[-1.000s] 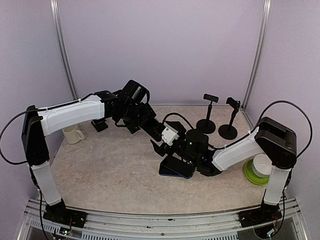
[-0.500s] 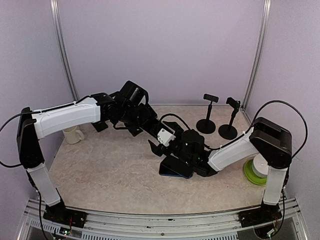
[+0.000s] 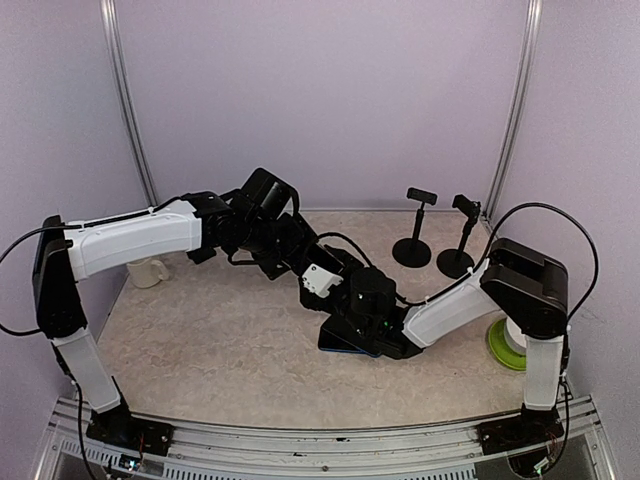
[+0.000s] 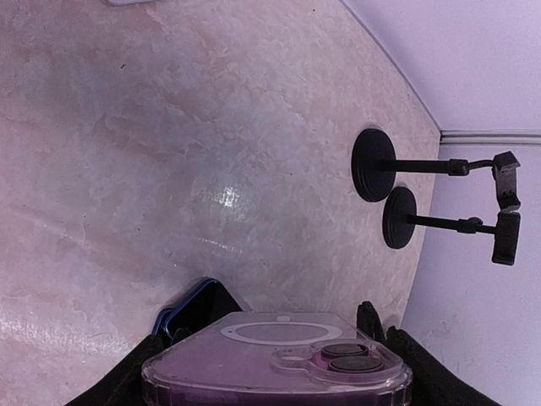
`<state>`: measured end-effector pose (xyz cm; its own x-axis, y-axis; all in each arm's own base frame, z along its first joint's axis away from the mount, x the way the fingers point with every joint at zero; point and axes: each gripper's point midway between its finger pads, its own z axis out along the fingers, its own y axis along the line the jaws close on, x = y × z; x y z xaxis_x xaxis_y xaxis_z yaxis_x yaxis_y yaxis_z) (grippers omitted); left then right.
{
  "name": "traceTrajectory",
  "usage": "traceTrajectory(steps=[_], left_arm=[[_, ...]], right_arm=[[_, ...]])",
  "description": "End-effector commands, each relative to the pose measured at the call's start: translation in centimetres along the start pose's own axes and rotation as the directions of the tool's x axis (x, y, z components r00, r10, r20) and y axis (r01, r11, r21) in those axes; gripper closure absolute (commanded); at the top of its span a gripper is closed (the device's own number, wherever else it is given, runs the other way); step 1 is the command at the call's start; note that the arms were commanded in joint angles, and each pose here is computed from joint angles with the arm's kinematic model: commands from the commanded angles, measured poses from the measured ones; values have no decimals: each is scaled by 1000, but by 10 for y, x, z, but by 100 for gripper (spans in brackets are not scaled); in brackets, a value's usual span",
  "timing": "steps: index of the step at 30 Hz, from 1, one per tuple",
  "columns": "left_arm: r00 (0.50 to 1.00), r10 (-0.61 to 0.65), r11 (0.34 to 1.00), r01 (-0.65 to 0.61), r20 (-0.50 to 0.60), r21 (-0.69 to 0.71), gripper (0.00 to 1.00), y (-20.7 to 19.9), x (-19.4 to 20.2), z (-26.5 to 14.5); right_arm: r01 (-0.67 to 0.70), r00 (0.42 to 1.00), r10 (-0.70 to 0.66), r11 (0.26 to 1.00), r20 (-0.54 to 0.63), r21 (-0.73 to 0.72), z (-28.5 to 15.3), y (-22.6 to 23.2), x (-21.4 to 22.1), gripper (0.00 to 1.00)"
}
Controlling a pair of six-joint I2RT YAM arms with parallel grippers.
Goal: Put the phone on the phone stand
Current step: Pass from the left arm to the right
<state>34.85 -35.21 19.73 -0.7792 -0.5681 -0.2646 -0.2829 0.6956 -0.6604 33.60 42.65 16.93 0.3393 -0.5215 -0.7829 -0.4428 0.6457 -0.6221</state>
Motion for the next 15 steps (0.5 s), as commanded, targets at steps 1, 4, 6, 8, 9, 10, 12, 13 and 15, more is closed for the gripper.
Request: traceTrajectory(steps=[1,4,6,8,9,10,12,13,15], left_arm=[[999,-25,992,22,23,121,64,-32,-6,-24],[999,-24,994,20,32,104,64,-28,-8,-22],[999,-26,994,23,27,102,63,-26,-6,-20],[999,-26,994,24,21,102,63,-26,-4,-18],[999,-25,995,23,21,99,63,-26,-4,-17],[999,-25,995,23,20,97,63,-25,-4,-17],[1000,-24,995,23,14,101,63,-26,-3,-16],[1000,-26,994,25,11,107,63,-27,-3,-16],[1000,-27,992,26,3,124,60,-30,-2,-18]], right_arm=[[21,1000,-22,998,17,67,1,-4,-11,11],[31,999,-33,997,23,68,0,-2,-13,14],[36,999,-38,998,21,60,1,0,-13,18],[38,999,-39,998,16,59,2,1,-12,29],[36,999,-37,998,16,59,2,1,-12,32],[35,999,-36,998,14,57,2,2,-11,35],[32,999,-32,998,12,52,2,3,-10,43],[30,999,-30,998,10,51,1,4,-9,44],[27,1000,-28,998,12,49,0,4,-8,46]])
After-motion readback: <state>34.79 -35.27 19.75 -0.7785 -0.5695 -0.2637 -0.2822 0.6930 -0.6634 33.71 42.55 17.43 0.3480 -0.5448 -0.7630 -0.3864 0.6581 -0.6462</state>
